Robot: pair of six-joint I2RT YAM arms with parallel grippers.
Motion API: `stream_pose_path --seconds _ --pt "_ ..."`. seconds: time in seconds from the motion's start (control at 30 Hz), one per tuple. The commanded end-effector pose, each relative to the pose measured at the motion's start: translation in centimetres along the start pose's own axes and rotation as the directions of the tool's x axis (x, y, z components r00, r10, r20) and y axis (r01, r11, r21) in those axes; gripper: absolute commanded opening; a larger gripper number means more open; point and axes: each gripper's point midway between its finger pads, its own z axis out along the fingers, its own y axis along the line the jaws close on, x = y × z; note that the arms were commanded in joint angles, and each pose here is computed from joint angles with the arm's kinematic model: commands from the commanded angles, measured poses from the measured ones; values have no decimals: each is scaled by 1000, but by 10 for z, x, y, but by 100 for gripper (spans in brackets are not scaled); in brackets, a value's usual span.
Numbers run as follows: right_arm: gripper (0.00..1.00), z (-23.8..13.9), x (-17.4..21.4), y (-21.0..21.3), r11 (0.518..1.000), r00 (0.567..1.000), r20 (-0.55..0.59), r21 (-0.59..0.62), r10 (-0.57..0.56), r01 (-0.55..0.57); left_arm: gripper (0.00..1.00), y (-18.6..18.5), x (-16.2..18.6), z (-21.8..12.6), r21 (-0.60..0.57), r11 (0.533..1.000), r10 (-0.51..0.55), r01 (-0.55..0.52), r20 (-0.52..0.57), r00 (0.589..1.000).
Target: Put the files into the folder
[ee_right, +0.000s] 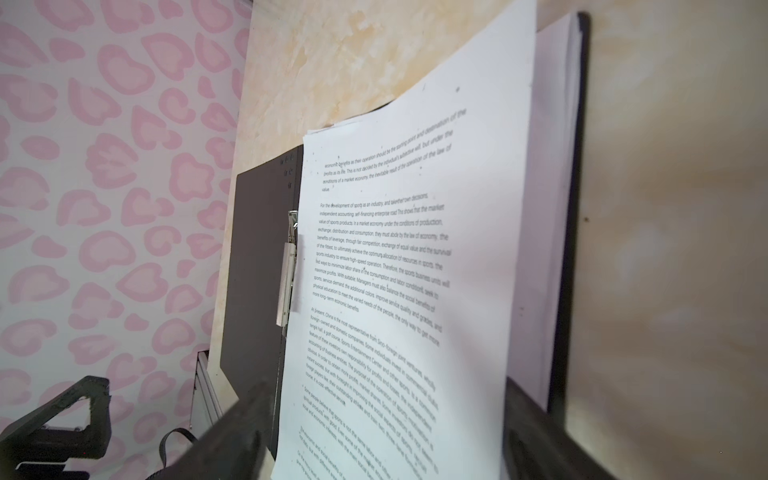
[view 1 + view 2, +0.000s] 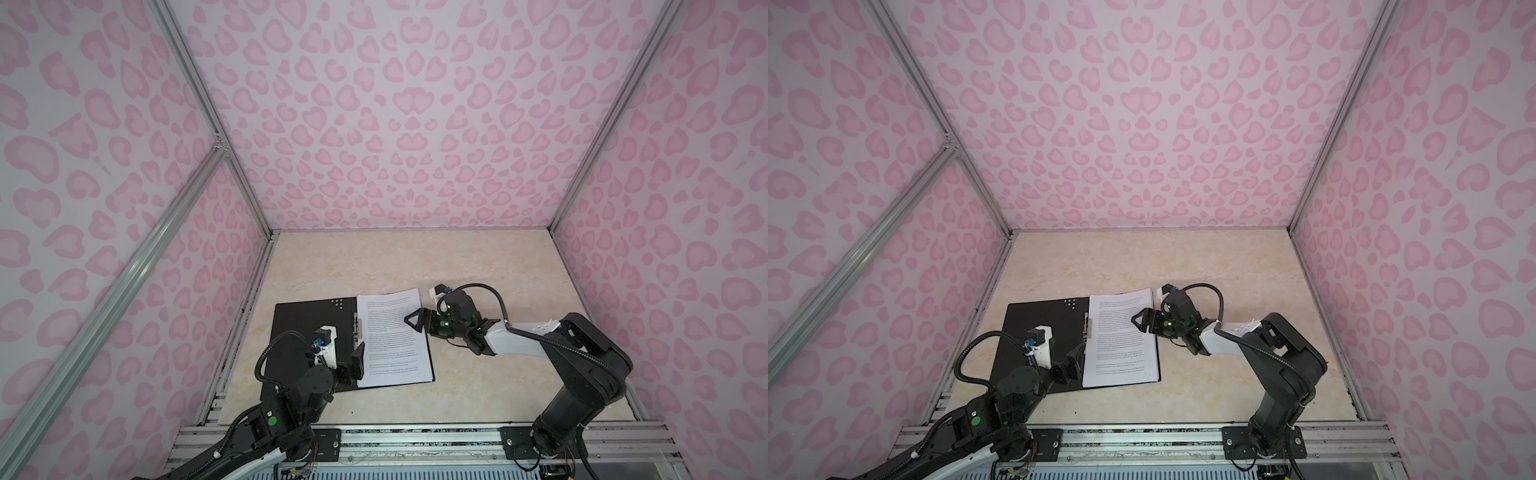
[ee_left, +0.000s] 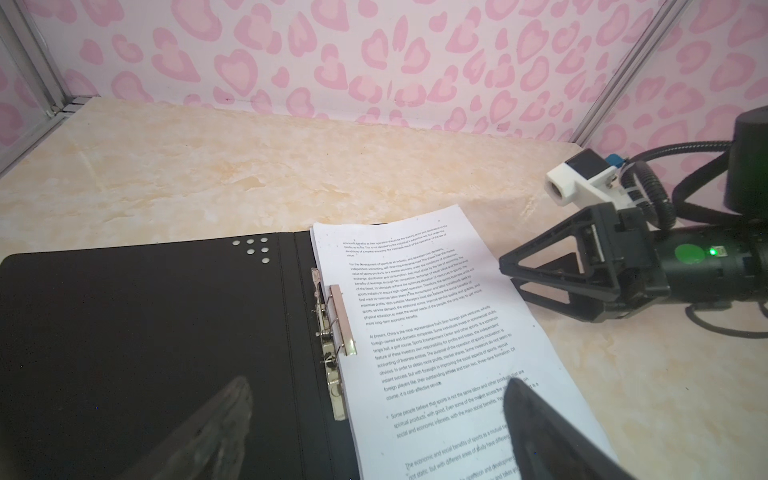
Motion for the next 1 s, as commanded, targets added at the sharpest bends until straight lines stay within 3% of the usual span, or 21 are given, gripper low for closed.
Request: stream_pose_path --seconds 0.0,0.23,0.33,0.43,0.5,0.73,0.83,0.97 --pt "97 -11 2 -21 987 997 -11 144 -75 76 96 -3 -6 0 8 1000 -25 25 11 1000" --pt "97 -53 -24 -21 933 968 75 292 -240 209 96 4 6 4 -42 997 -69 68 -30 997" --pt "97 -68 -38 -44 905 963 122 388 -239 175 96 1 16 8 -48 995 -87 83 -92 992" --pt "97 -59 -36 -51 970 992 61 223 -112 96 96 2 27 15 -84 991 -120 106 -179 976" --pt "97 -53 -33 -56 985 996 47 162 -71 63 96 6 35 24 -99 984 -169 148 -251 953" --pt "97 -46 -31 -66 992 998 49 123 -42 36 96 5 48 58 -61 940 -324 335 -462 825" --pt "96 -44 -31 -68 994 998 46 107 -33 28 96 11 53 71 -93 933 -345 349 -512 786" --pt "94 -43 -31 -68 996 998 52 83 -16 12 96 12 57 83 -99 933 -343 346 -543 767"
